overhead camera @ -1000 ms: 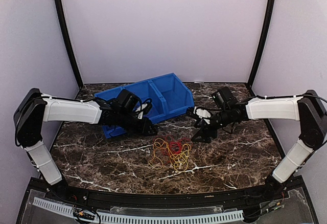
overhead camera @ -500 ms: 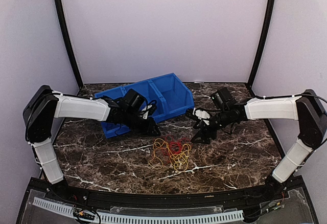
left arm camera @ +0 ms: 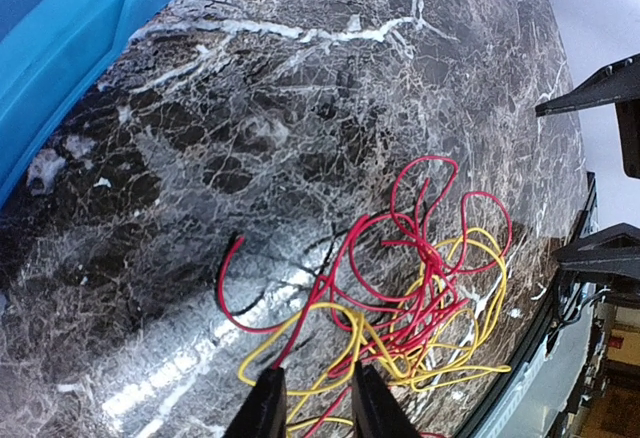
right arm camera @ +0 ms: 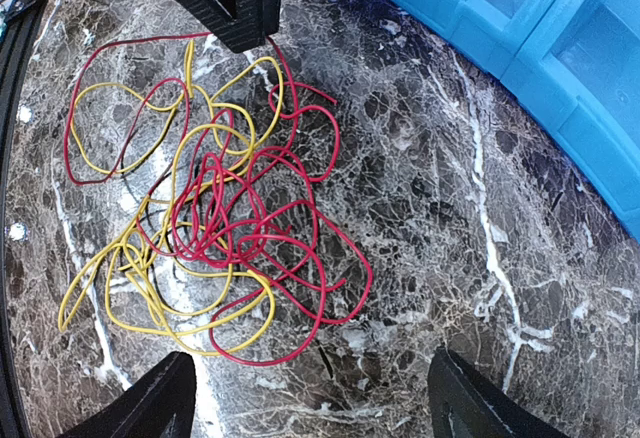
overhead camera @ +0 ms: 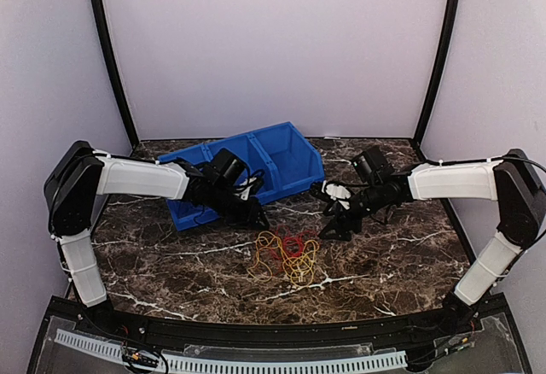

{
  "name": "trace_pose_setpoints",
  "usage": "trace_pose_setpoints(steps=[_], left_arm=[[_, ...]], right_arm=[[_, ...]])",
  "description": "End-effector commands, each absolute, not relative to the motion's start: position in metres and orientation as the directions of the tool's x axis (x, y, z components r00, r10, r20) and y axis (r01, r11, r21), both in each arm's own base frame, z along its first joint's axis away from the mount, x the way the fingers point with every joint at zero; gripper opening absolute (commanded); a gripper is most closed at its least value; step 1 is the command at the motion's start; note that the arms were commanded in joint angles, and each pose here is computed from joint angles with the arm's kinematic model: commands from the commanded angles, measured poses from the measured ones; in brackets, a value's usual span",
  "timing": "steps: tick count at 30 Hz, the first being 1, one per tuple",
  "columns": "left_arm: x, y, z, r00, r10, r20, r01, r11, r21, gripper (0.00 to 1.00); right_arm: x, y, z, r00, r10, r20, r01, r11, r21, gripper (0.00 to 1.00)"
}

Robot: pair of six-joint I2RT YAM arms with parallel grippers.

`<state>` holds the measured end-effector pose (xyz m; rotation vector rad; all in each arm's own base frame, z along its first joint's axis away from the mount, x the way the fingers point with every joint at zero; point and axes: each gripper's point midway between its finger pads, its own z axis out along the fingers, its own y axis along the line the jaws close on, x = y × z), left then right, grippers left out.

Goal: Untangle the cables

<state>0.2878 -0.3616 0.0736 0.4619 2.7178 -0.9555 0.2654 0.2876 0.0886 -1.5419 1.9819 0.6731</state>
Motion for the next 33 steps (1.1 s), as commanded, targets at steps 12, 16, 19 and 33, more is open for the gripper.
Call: trace_pose_setpoints(steps=[12,16,19,33], left_arm=[[0.298,-0.355,0.091,-0.902,0.212,-0.377,0.391,0.772,-0.501,0.28],[0.301,-0.354,0.097,-0.895,0.200,-0.398,0.394,0.772,-0.498,0.30],[0.299,-0.354,0.090,-0.903,0.205,-0.377,0.385,0.776,-0.499,0.30],[0.281,-0.367,0.084,-0.917,0.241,-0.317,0.390,0.707,-0.591,0.11]], right_arm=[[0.269,0.295,0.095,-0.173,-0.705,-0.688,-0.978,0.205,0.036,0.82],[0.269,0.295,0.094,-0.173,-0.707,-0.685,-0.978,0.204,0.037,0.82],[0.269,0.295,0.093,-0.174,-0.708,-0.684,-0.978,0.205,0.037,0.82],[0.269,0.294,0.091,-0.176,-0.714,-0.677,-0.978,0.206,0.036,0.82]])
